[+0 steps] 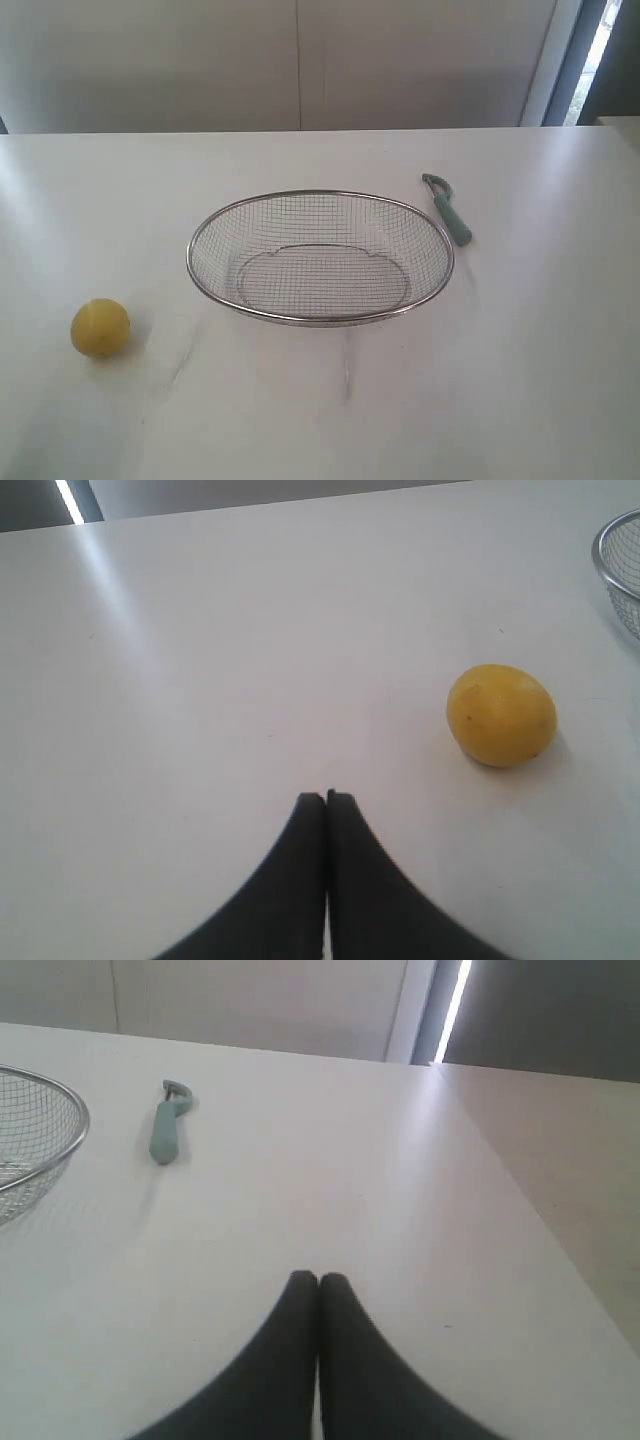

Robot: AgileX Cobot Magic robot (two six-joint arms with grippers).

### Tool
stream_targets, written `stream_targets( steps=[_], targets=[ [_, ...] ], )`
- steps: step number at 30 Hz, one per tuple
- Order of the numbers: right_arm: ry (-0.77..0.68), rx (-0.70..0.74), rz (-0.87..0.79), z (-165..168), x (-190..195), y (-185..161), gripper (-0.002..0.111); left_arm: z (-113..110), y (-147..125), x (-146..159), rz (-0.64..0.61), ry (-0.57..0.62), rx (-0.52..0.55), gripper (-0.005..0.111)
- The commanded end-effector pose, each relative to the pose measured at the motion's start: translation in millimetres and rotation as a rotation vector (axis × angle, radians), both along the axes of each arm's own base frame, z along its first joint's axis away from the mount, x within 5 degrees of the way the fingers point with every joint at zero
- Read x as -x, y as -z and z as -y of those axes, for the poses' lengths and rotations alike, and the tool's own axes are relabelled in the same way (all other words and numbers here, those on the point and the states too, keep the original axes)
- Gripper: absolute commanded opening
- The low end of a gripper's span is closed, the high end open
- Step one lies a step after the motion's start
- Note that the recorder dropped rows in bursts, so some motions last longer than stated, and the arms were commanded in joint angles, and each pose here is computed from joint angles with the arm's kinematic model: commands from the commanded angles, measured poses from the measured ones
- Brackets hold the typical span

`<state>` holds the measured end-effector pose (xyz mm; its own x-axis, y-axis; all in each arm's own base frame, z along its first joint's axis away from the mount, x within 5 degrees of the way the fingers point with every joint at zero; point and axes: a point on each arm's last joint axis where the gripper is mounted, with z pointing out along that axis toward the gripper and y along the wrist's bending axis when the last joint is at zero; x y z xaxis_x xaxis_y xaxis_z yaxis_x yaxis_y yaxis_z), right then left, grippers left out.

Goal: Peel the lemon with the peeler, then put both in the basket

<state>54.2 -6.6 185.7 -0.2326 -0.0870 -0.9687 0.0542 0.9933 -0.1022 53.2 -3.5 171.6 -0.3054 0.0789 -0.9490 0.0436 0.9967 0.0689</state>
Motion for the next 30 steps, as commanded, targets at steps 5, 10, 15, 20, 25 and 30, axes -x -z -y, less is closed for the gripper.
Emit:
stream_targets(
  steps=[5, 10, 15, 20, 25, 30],
  targets=[
    [-0.019, 0.021, 0.071, -1, -1, -5, 0.000, 0, 1, 0, 0.000, 0.002, 0.008, 0.000],
    [-0.066, 0.027, 0.292, -6, -2, -25, 0.000, 0, 1, 0, 0.000, 0.002, 0.008, 0.000],
    [-0.125, 0.030, 0.569, -11, 3, -50, 0.000, 0, 1, 0, 0.000, 0.002, 0.008, 0.000],
    [-0.170, -0.004, 0.757, -15, 10, -65, 0.000, 0, 1, 0, 0.000, 0.002, 0.008, 0.000],
    [-0.248, -0.240, 0.884, -17, 18, -76, 0.000, 0, 1, 0, 0.000, 0.002, 0.008, 0.000],
    [-0.314, -0.517, 0.876, -17, 19, -77, 0.000, 0, 1, 0, 0.000, 0.002, 0.008, 0.000]
  ],
)
